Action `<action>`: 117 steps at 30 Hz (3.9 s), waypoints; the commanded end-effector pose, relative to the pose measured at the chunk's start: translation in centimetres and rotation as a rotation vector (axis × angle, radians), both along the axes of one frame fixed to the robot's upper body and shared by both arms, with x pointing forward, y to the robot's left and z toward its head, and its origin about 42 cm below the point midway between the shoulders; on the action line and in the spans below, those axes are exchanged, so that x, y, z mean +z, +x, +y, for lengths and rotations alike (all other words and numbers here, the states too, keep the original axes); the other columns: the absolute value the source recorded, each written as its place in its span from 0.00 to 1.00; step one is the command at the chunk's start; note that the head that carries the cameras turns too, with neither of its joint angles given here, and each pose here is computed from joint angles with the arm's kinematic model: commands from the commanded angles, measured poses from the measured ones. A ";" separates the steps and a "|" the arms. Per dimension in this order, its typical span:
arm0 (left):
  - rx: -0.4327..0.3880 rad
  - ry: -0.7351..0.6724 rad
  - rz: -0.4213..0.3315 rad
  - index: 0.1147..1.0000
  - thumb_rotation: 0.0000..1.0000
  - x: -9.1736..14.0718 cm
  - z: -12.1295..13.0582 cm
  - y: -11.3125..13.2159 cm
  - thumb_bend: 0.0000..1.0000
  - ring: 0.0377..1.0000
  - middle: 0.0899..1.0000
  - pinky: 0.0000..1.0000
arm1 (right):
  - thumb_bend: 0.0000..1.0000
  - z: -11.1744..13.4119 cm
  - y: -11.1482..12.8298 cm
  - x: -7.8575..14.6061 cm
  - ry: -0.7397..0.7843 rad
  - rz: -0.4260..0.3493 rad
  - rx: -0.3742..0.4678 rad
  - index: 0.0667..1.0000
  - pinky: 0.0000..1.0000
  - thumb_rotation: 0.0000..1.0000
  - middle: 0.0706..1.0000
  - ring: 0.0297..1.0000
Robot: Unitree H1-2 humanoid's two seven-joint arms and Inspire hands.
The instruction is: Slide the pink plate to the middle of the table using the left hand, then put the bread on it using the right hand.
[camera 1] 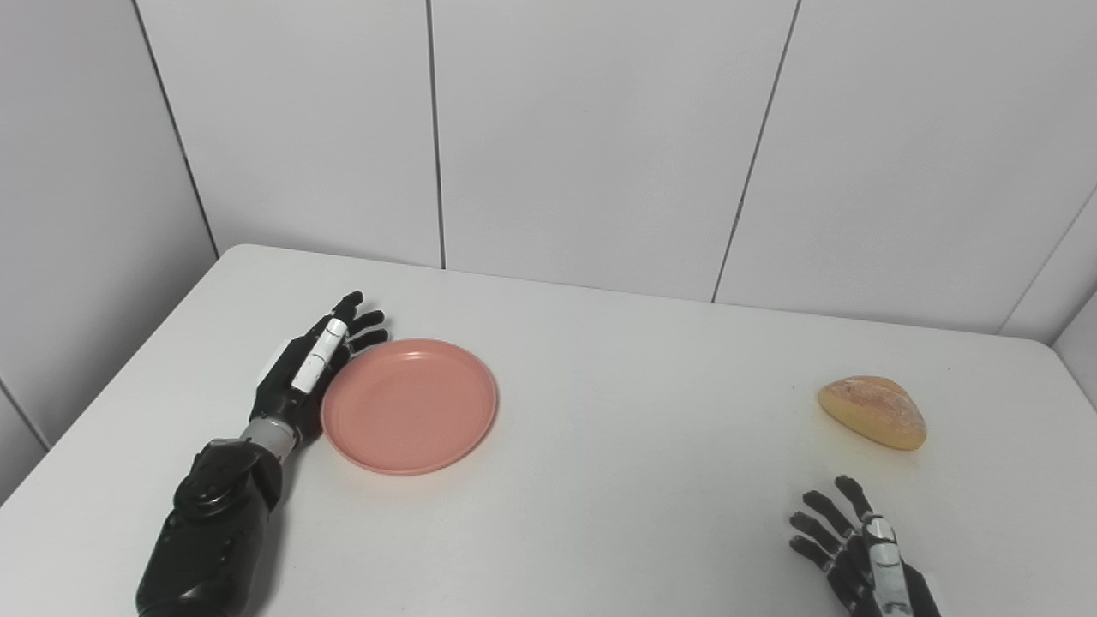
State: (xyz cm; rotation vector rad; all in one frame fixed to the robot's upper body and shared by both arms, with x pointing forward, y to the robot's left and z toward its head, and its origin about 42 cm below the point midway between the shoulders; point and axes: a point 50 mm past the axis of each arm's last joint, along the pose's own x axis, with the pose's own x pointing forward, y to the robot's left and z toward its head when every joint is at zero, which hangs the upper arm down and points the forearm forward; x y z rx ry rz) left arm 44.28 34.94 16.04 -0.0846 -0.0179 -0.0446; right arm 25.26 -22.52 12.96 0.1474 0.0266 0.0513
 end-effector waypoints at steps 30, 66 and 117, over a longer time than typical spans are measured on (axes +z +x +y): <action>0.011 -0.026 0.022 0.87 0.71 -1.0 -11.0 -1.0 0.84 0.80 0.80 0.76 | 0.86 3.5 0.3 -0.4 -0.009 0.023 0.070 0.94 0.78 0.91 0.84 0.81; -0.025 -0.110 0.039 0.92 0.69 -2.0 -15.0 -0.4 0.81 0.80 0.79 0.79 | 0.82 6.8 0.7 -0.7 -0.048 -0.010 0.099 0.96 0.77 0.95 0.85 0.81; -0.063 -0.087 0.067 0.96 0.70 -3.3 -16.0 -0.8 0.83 0.79 0.78 0.81 | 0.76 4.5 0.1 3.7 -0.209 -0.275 -0.083 0.68 0.71 0.95 0.70 0.74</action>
